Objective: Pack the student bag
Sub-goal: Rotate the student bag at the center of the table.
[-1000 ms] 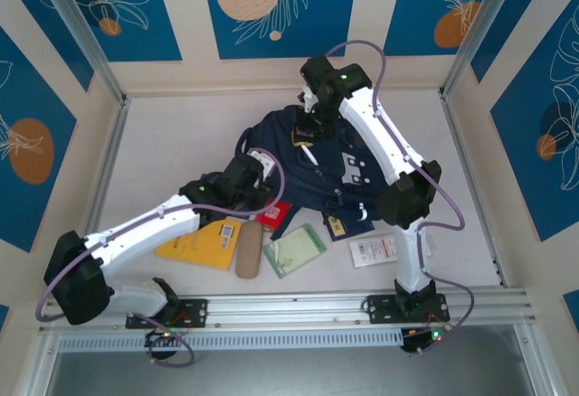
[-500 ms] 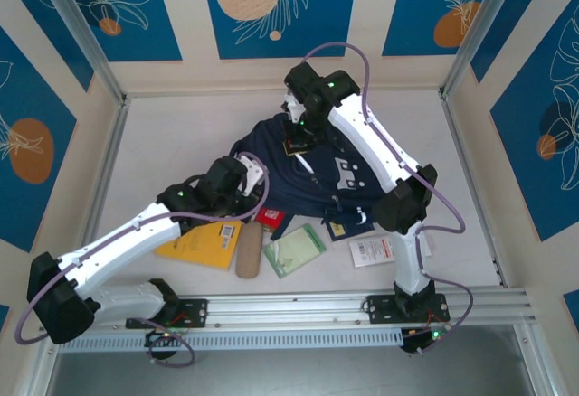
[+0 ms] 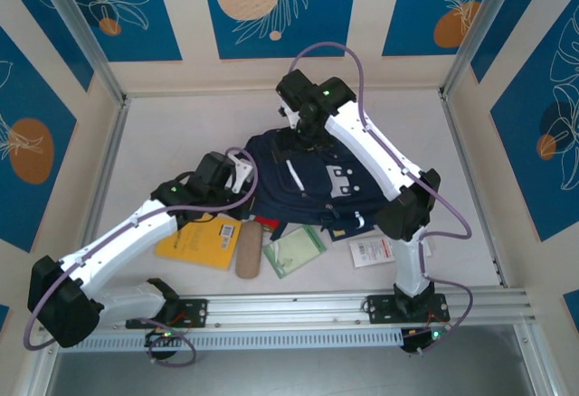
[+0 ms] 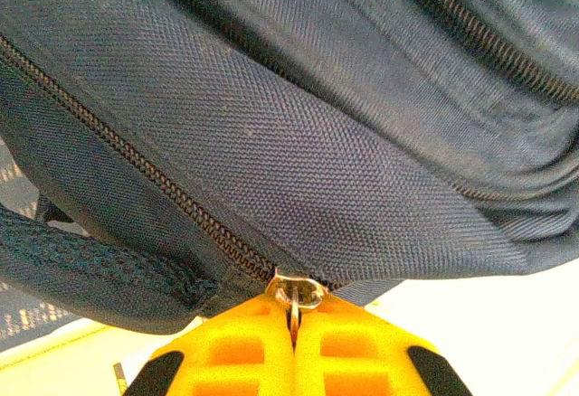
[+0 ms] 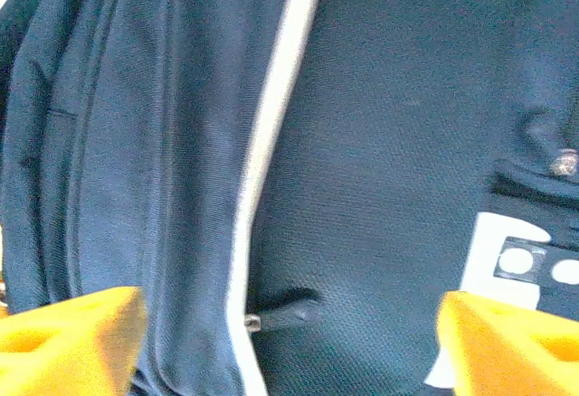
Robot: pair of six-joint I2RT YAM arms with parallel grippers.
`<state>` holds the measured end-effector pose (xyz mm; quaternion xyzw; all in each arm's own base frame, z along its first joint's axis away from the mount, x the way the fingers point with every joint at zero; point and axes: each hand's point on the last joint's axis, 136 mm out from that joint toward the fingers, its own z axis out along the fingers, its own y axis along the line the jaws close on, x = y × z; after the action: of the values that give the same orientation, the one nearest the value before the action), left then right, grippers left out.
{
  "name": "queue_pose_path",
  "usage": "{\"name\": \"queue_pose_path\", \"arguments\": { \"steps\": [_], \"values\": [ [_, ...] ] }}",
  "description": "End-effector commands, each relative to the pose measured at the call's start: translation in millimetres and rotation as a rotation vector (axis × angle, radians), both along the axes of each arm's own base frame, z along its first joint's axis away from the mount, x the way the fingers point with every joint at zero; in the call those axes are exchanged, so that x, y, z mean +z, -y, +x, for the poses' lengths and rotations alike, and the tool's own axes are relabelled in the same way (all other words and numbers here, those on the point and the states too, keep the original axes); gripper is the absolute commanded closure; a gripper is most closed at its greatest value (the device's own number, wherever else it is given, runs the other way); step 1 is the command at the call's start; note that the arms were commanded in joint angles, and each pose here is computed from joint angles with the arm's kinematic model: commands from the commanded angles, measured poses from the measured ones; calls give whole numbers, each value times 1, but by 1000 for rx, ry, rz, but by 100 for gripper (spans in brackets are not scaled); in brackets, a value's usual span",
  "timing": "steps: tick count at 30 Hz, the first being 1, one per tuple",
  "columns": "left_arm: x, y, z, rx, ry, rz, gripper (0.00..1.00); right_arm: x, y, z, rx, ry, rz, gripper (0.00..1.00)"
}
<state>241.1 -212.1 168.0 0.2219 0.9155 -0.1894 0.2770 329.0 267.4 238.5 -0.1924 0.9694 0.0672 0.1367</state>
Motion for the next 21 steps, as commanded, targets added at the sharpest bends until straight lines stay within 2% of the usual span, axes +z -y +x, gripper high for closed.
{"name": "queue_pose_path", "arguments": {
  "steps": [1, 6, 8, 12, 15, 18, 21],
  "values": [
    [22, 6, 1, 25, 49, -94, 100, 9, 39, -13, -40, 64, -152, 6],
    [24, 9, -1, 19, 37, -121, 100, 0, 92, -32, -188, 74, -282, 5],
    [23, 12, -3, 15, 25, -134, 100, -10, 116, -40, -281, 115, -246, 12],
    [21, 15, -7, 4, 10, -147, 100, -32, 139, -54, -443, 140, -3, 33],
    [20, 18, -11, 6, -2, -171, 100, -35, 129, -69, -496, 128, 282, 42],
    [17, 20, -13, 12, -14, -185, 100, -41, 120, -84, -641, 49, 541, 40],
    [17, 20, -13, 21, -16, -186, 100, -71, 113, -105, -834, -153, 658, 26]
  ]
}}
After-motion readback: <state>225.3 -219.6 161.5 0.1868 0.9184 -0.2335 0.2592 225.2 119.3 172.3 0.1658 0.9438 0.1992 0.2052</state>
